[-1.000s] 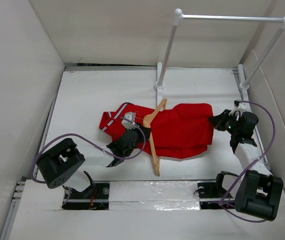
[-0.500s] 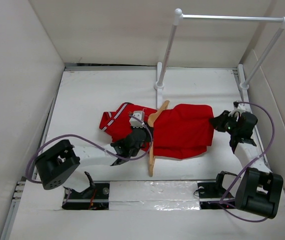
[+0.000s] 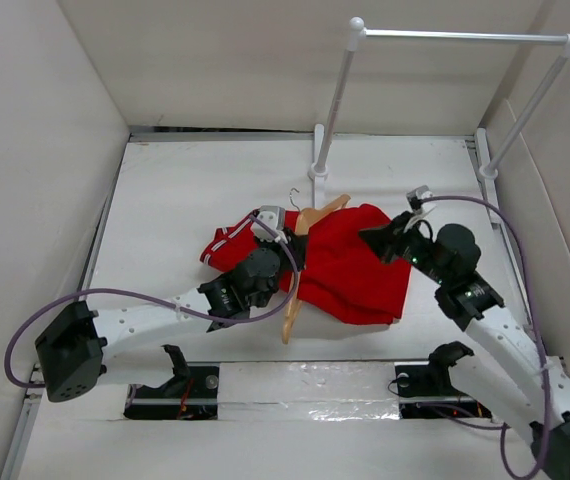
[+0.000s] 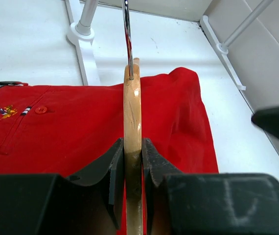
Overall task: Place the trousers on the hanger
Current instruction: Place the trousers on the hanger, then place the hanger at the clothesline.
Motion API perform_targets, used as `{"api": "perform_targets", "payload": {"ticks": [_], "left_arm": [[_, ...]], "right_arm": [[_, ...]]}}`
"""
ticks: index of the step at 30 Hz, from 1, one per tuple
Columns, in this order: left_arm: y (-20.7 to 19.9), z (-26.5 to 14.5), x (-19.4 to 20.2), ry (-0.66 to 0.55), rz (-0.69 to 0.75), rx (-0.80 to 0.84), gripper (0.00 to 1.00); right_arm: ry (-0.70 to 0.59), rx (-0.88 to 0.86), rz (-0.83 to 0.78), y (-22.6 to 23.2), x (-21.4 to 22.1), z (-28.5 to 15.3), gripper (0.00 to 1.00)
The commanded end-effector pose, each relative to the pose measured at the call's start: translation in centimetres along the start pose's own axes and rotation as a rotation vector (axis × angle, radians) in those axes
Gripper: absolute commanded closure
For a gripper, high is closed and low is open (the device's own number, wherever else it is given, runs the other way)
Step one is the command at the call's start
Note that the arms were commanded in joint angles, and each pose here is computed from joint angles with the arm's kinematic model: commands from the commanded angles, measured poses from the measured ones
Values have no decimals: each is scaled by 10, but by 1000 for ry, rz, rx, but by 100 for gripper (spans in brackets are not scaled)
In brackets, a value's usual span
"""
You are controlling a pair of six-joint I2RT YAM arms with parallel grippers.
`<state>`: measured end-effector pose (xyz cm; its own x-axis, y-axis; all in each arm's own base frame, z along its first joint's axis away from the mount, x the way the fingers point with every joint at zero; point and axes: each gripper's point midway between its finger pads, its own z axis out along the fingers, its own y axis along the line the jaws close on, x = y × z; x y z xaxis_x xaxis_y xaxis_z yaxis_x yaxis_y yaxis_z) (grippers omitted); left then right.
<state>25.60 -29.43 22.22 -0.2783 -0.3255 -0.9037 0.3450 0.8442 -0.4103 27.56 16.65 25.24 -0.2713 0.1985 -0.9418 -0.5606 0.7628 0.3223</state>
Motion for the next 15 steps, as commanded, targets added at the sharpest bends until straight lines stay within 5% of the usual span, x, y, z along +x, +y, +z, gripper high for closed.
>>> {"api": "perform_targets", "payload": {"ticks": [1, 3, 4, 5, 8, 10, 15], "left_arm": [[-35, -6, -78, -205, -160, 86, 100], [-44, -10, -91, -232, -175, 109, 100], [-46, -11, -96, -240, -177, 116, 100], [-49, -13, -104, -256, -178, 128, 100], [-67, -24, -119, -283, -183, 166, 100], [-80, -31, -129, -301, -167, 191, 100], [-89, -40, -150, -330, -179, 215, 100]], "right_arm": [[-64, -54, 73, 54, -6, 0, 100], [-73, -99, 121, 80, -5, -1, 97], [-70, -124, 139, 100, -1, -2, 86], [-83, -149, 157, 112, -2, -1, 61], [-64, -186, 189, 144, 6, 2, 29], [-67, -162, 200, 150, 6, 6, 23], [-43, -148, 232, 161, 24, 13, 27]]}}
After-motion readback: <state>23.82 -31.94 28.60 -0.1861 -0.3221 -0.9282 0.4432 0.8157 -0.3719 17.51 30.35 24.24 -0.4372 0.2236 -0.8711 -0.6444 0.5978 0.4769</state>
